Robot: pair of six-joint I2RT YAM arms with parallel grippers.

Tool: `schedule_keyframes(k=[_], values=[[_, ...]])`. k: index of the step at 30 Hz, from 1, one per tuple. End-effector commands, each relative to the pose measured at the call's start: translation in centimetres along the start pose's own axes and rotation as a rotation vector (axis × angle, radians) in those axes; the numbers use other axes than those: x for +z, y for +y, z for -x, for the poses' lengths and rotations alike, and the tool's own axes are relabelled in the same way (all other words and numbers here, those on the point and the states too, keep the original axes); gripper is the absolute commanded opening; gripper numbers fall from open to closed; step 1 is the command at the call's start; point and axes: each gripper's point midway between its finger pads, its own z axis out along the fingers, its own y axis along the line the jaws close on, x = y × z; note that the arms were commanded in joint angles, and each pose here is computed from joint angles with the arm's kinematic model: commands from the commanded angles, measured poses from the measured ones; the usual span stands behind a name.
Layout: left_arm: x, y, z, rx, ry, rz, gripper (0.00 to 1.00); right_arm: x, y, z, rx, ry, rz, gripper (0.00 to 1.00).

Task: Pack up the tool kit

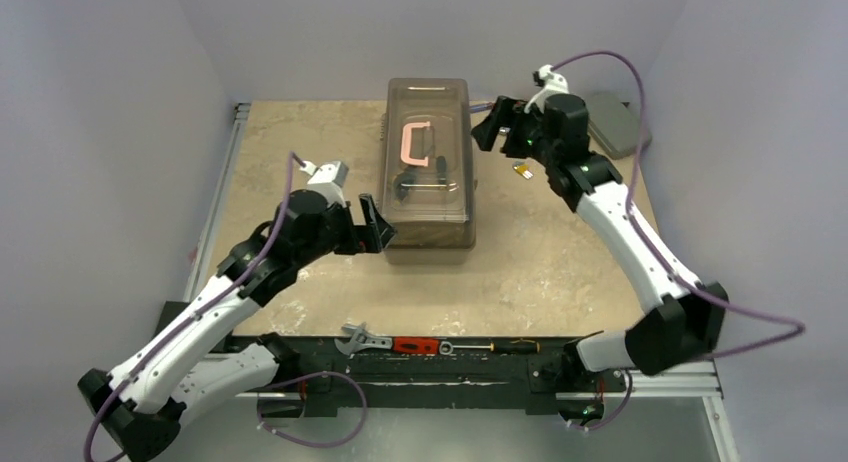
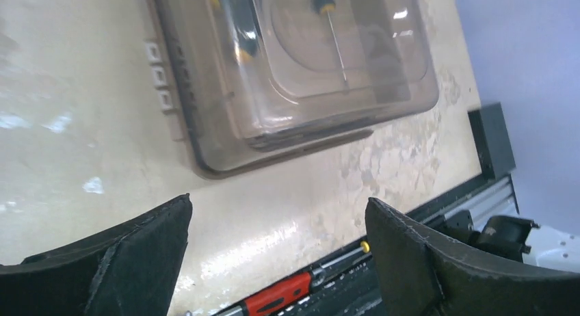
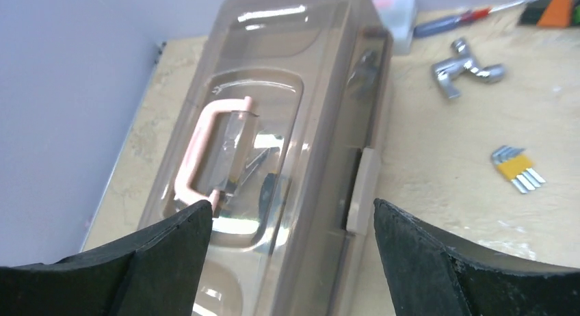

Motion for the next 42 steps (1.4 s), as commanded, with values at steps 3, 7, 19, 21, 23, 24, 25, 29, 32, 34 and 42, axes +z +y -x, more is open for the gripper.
schedule_keyframes(k=[3, 7, 19, 21, 23, 24, 25, 29, 32, 34, 42], values=[[-4.9, 4.9, 4.2, 0.133, -0.190, 0.261, 0.99, -6.1, -2.1, 2.9, -0.089, -0.272, -0.085, 0.90], [-6.3, 10.0, 4.9, 0.175, -0.302, 0.505, 1.00, -7.7, -4.8, -0.2, -0.229, -0.343, -0.118, 0.98], [-3.5, 18.6, 4.1, 0.380, -0.672, 0.708, 1.00, -12.0, -14.9, -6.8, -0.310, -0.606, -0.425, 0.95], [-3.6, 21.0, 4.4, 0.336, -0.696, 0.762, 1.00, -12.7, -17.0, -7.1, -0.349, -0.624, -0.529, 0.94], [-3.1, 22.9, 4.5, 0.296, -0.675, 0.759, 1.00, -12.4, -18.5, -8.0, -0.340, -0.615, -0.562, 0.94], [-2.8, 24.0, 4.4, 0.276, -0.665, 0.765, 1.00, -11.8, -19.0, -8.5, -0.337, -0.598, -0.562, 0.94], [-2.5, 24.8, 4.4, 0.257, -0.666, 0.765, 1.00, -11.3, -19.5, -9.0, -0.323, -0.584, -0.562, 0.94], [-1.1, 26.3, 5.5, 0.280, -0.678, 0.731, 1.00, -9.4, -21.7, -10.1, -0.233, -0.580, -0.535, 0.95], [-0.2, 26.5, 6.4, 0.289, -0.673, 0.691, 1.00, -8.8, -22.8, -9.8, -0.247, -0.611, -0.501, 0.95], [0.4, 26.2, 7.0, 0.300, -0.677, 0.637, 1.00, -7.9, -23.6, -10.1, -0.244, -0.582, -0.507, 0.95], [3.5, 26.7, 7.3, 0.404, -0.670, 0.528, 0.96, -4.0, -25.4, -10.7, -0.285, -0.448, -0.524, 0.99]])
